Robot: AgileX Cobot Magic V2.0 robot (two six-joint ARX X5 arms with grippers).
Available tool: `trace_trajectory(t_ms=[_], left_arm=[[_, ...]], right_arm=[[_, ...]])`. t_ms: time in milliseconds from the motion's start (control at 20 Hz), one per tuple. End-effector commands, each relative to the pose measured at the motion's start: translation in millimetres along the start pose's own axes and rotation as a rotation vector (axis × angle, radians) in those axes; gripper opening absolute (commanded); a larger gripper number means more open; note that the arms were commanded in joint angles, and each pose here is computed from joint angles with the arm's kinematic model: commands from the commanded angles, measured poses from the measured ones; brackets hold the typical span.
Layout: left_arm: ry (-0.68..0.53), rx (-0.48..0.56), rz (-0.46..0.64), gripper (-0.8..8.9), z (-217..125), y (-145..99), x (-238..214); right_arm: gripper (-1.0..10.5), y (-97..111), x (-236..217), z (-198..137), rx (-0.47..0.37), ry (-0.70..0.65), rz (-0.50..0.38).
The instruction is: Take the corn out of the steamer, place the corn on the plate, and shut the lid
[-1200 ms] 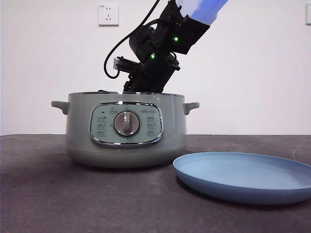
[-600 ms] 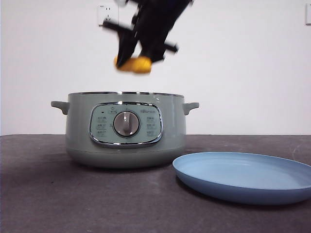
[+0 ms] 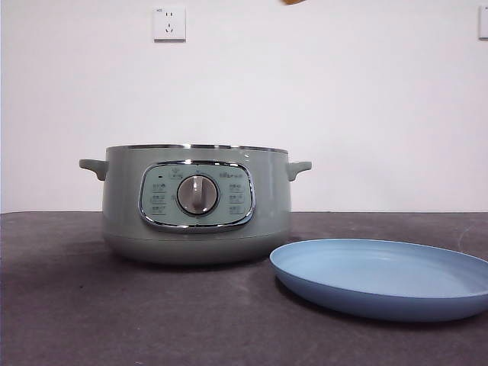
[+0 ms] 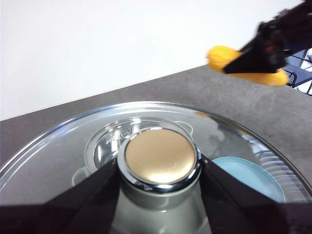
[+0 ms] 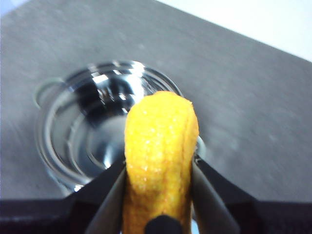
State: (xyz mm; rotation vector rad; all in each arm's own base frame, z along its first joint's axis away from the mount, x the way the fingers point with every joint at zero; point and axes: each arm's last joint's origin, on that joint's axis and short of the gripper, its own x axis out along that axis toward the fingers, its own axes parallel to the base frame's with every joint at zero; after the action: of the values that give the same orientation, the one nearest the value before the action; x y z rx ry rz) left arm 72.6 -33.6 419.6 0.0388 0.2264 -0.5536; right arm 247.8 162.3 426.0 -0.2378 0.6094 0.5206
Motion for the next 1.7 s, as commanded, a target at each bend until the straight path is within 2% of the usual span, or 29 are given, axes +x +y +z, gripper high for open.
trace_trajectory(t_ms=[50, 200, 350, 600, 850, 1050, 1300, 1550, 1600, 1700], left_arm=[[-0.062, 0.020, -0.003, -0.08, 6.7, -0.7, -4.0], [-0.057, 0.020, -0.003, -0.08, 7.3, -0.1, -1.1], [-0.046, 0.018, -0.029, -0.08, 8.6, 0.6, 6.4], [-0.012, 0.011, -0.031, -0.08, 9.4, 3.3, 20.4], [-0.006, 0.009, -0.053, -0.08, 9.5, 3.2, 23.1], [-0.005, 0.009, -0.053, -0.08, 9.5, 3.2, 23.6], [-0.004, 0.009, -0.053, -0.08, 9.5, 3.3, 23.6], [0.001, 0.007, -0.052, -0.08, 9.4, 3.6, 25.3], [0.005, 0.007, -0.052, -0.08, 9.3, 3.8, 26.5], [0.015, 0.004, -0.053, -0.08, 9.2, 4.5, 30.1]], right_arm=[[-0.1, -5.2, -11.3, -14.5, -0.003, 0.040, -0.014], [-0.1, -11.5, -20.7, -33.3, 0.014, 0.047, -0.035], [-0.1, -21.6, -15.2, -73.4, 0.060, 0.076, -0.063], [-0.1, -26.1, 36.5, -149.6, 0.119, 0.139, -0.003], [-0.1, -22.8, 87.9, -201.8, 0.143, 0.164, 0.001], [-0.1, -21.0, 120.4, -220.2, 0.153, 0.187, 0.051], [-0.1, -21.1, 153.7, -234.9, 0.156, 0.224, 0.055], [-0.1, -19.9, 165.3, -245.7, 0.158, 0.276, 0.061], [0.1, -19.4, 165.3, -245.5, 0.161, 0.275, 0.081], [2.4, -18.5, 165.1, -245.4, 0.166, 0.274, 0.111]])
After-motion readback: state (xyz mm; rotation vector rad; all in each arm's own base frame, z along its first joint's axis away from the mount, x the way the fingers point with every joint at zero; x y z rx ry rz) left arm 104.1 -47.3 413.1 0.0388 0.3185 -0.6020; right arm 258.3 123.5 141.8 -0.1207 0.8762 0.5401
